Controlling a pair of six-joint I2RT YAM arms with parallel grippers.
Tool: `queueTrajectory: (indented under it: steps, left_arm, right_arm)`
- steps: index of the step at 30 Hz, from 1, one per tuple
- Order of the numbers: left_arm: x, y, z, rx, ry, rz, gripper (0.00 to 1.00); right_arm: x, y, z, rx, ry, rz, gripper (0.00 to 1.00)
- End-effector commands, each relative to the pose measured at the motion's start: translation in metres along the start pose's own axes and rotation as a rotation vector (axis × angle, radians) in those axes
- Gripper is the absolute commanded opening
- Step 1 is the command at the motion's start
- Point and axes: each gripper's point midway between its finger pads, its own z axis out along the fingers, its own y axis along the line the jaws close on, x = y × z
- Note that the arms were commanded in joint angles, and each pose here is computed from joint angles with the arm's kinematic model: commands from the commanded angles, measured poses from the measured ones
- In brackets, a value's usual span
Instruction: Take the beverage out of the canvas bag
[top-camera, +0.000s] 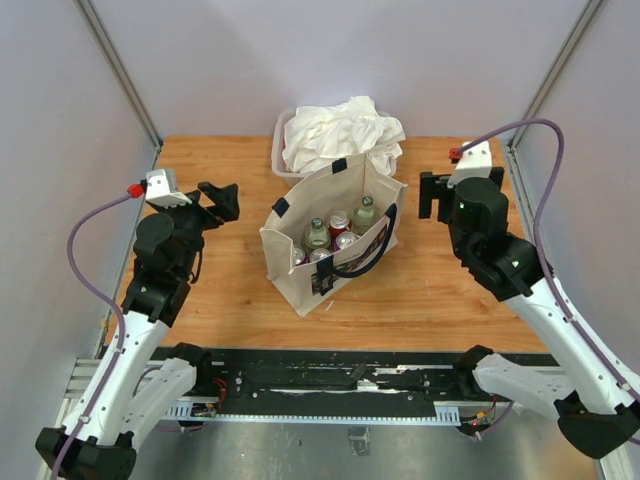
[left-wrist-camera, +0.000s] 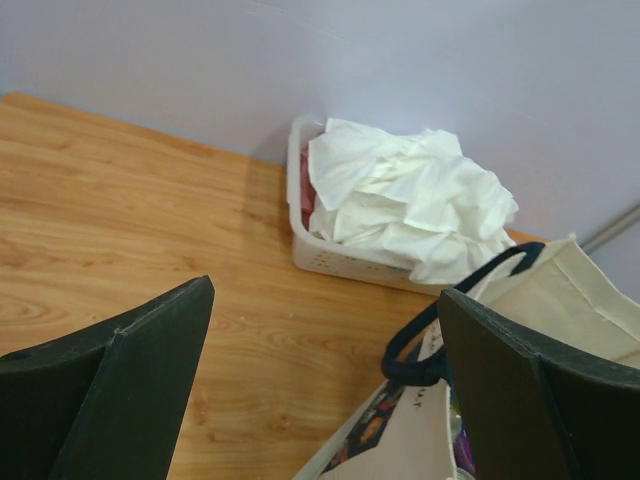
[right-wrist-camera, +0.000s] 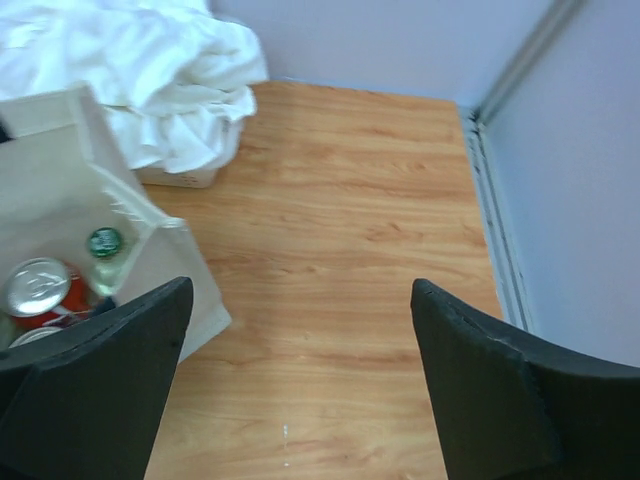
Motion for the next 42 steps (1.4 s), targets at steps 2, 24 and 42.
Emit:
queueTrajectory:
  steps: [2,24,42]
  left_arm:
    - [-0.008,-0.046,-0.003,0.174,-0.002,0.017,1.0]
    - [0.04,-0.089,-0.008,0.35,0.157,0.048,0.75]
    - [0.059,-0.081,-0.073,0.253,0.366,0.01,0.89]
  right_arm:
    - [-0.033,0.06,-0.009,-0.232,-0.076,-0.067,0.8]
    - [0.021,0.202,-0.038,-0.731,0.072,-0.106,0.01]
    - [0.079,0.219,-0.076,-0.892,0.207,-0.109,0.01]
